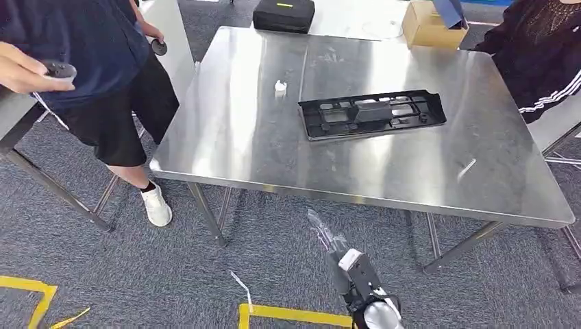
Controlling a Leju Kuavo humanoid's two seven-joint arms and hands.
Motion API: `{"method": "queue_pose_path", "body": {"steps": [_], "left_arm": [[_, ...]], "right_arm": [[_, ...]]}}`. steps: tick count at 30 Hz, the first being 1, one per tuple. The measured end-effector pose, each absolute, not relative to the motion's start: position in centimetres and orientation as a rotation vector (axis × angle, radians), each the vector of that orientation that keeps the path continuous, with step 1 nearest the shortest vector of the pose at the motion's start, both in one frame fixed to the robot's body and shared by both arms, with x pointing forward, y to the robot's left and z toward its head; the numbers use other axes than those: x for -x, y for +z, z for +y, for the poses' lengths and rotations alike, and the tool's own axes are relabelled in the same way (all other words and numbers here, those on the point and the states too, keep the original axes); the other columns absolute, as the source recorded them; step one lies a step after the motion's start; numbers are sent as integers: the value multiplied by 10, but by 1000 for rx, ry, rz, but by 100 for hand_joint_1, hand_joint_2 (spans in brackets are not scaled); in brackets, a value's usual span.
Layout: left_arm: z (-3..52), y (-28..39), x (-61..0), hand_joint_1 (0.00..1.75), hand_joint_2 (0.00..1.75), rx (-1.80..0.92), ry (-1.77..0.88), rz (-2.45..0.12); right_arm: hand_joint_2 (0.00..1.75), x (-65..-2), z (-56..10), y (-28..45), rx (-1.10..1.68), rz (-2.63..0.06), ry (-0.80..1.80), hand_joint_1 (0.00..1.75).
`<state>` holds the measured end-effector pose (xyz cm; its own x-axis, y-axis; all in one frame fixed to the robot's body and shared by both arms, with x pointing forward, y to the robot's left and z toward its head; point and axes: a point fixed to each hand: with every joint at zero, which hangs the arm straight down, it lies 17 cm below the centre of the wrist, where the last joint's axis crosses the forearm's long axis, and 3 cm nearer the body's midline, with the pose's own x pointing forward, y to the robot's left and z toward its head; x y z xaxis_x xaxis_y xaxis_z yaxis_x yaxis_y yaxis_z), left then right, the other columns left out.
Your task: Take the parts from the cabinet and place them on the table.
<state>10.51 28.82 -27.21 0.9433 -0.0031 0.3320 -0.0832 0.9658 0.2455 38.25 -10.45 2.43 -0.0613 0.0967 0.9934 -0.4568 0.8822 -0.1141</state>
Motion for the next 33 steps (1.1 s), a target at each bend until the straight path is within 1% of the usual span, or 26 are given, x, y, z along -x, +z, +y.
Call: {"method": "queue_pose_path", "body": {"steps": [3,6,10,12,15,18,22,25,30,33], "left_arm": [[288,-272,-105,0,0,-264,40,-336],[286,-272,-106,0,0,-259,24,-341],[286,-272,-104,0,0,-256,17,-339],[287,-273,-103,0,0,-257,14,-338],[287,-272,-105,0,0,-258,9,-347],[287,-272,-106,0,0,-258,6,-352],[287,-271,-108,0,0,-258,4,-357],[289,-271,-109,0,0,-261,-1,-358],[289,-271,-111,0,0,-261,-5,-362],[289,-271,-111,0,0,-261,-4,-360]], "right_arm": [[0,-381,-134,-23,-210,-1477,410,0],[0,-391,-178,-67,-12,-1358,390,0],[0,-370,-203,-110,36,-1232,372,0],[0,-367,-205,-117,40,-1206,365,0],[0,-355,-225,-140,145,-1107,371,0],[0,-329,-253,-171,228,-958,361,0],[0,-281,-273,-211,253,-731,389,0],[0,-257,-277,-224,253,-664,401,0],[0,-243,-284,-232,256,-615,407,0],[0,-218,-289,-245,246,-493,403,0]]}}
